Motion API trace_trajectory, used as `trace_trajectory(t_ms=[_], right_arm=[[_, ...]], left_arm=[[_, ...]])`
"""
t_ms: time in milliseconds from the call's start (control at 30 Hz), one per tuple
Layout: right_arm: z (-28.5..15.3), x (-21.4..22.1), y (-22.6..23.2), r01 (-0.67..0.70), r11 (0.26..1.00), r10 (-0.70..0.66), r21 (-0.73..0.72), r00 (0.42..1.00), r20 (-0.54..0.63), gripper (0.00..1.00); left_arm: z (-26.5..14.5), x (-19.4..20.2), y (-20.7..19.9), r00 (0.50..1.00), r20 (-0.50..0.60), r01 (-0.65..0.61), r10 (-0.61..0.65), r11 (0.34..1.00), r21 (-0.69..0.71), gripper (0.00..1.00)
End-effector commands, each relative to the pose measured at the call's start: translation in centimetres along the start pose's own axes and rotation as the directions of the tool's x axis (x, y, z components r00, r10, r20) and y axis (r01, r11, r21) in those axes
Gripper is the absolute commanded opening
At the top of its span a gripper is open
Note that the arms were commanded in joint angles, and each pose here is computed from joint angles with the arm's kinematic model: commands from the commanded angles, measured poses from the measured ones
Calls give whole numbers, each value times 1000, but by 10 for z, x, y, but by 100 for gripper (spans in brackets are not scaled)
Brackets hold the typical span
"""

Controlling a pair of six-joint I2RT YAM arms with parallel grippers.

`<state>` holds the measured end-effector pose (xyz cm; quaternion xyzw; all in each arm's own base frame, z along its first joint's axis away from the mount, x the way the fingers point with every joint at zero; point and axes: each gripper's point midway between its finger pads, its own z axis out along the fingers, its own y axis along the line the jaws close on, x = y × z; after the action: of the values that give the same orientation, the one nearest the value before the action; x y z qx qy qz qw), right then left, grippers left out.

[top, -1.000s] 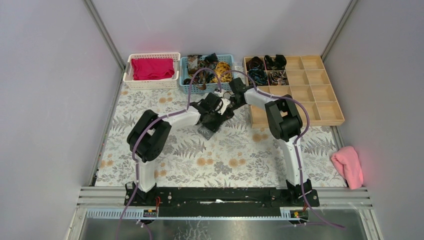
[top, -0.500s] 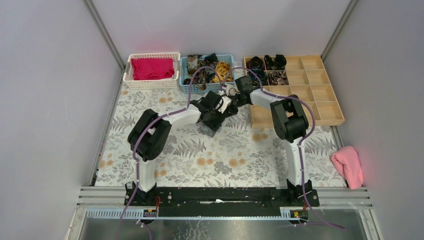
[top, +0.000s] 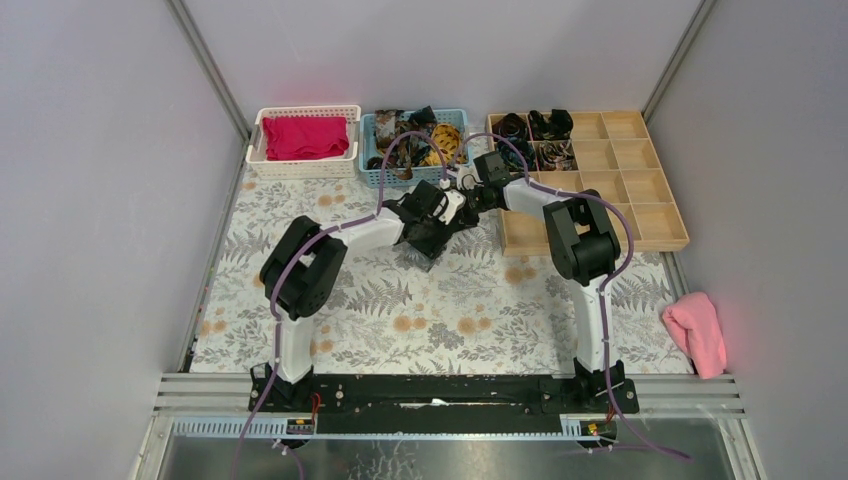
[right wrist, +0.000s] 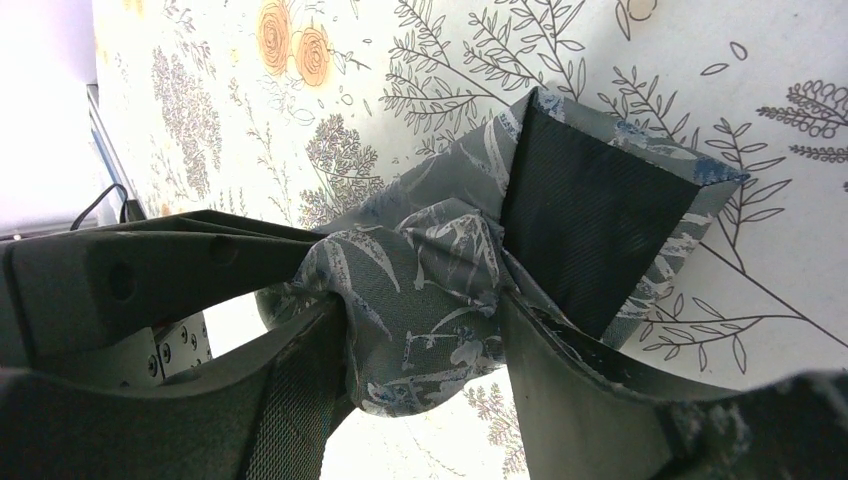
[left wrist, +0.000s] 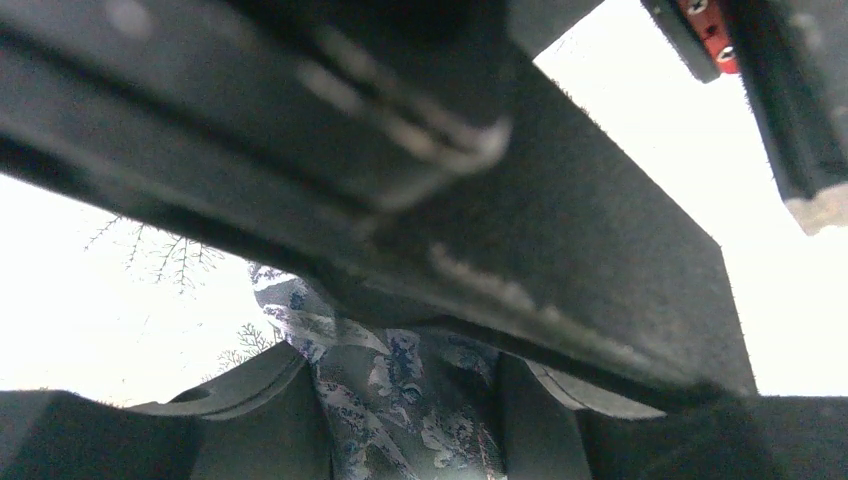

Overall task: Roll the ties
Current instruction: Roll the tie at the center of the board.

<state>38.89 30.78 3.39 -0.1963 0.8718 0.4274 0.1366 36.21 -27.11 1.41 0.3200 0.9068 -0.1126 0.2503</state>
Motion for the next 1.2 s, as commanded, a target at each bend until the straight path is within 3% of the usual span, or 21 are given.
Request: trace_trajectory(t_ms=[0, 67, 200, 433, 533, 633, 767, 1000, 1167], right_arm=[[-19, -9, 43, 5, 999, -5, -34, 1000, 20, 68], [-24, -14, 42, 28, 1000, -28, 3, 998, 54, 64], [-24, -15, 52, 46, 998, -44, -46, 997, 56, 36], [-22, -20, 54, 38, 997, -31, -64, 995, 97, 28], [-24, -22, 50, 39, 999, -35, -36, 995, 95, 31], [-24, -22, 43, 37, 999, -37, 7, 996, 85, 47], [-24, -21, 36, 32, 999, -35, 42, 995, 91, 55], [-32, -32, 43, 31, 999, -34, 24, 986, 160, 57], [-40, -40, 42, 4, 1000, -7, 17, 976, 220, 45]], left_arm=[[25, 94, 17, 952, -291, 81, -100, 994, -77, 57], [24, 93, 16, 953, -288, 82, -100, 994, -74, 57], [24, 90, 15, 955, -280, 87, -101, 994, -61, 57], [25, 91, 16, 953, -283, 91, -104, 994, -60, 56], [24, 90, 16, 954, -280, 92, -104, 994, -57, 56], [23, 90, 16, 955, -279, 92, -105, 994, -57, 56], [23, 89, 15, 956, -275, 95, -104, 994, -49, 56], [25, 91, 16, 954, -281, 99, -109, 994, -47, 56], [26, 92, 17, 953, -282, 103, -112, 994, -47, 56]])
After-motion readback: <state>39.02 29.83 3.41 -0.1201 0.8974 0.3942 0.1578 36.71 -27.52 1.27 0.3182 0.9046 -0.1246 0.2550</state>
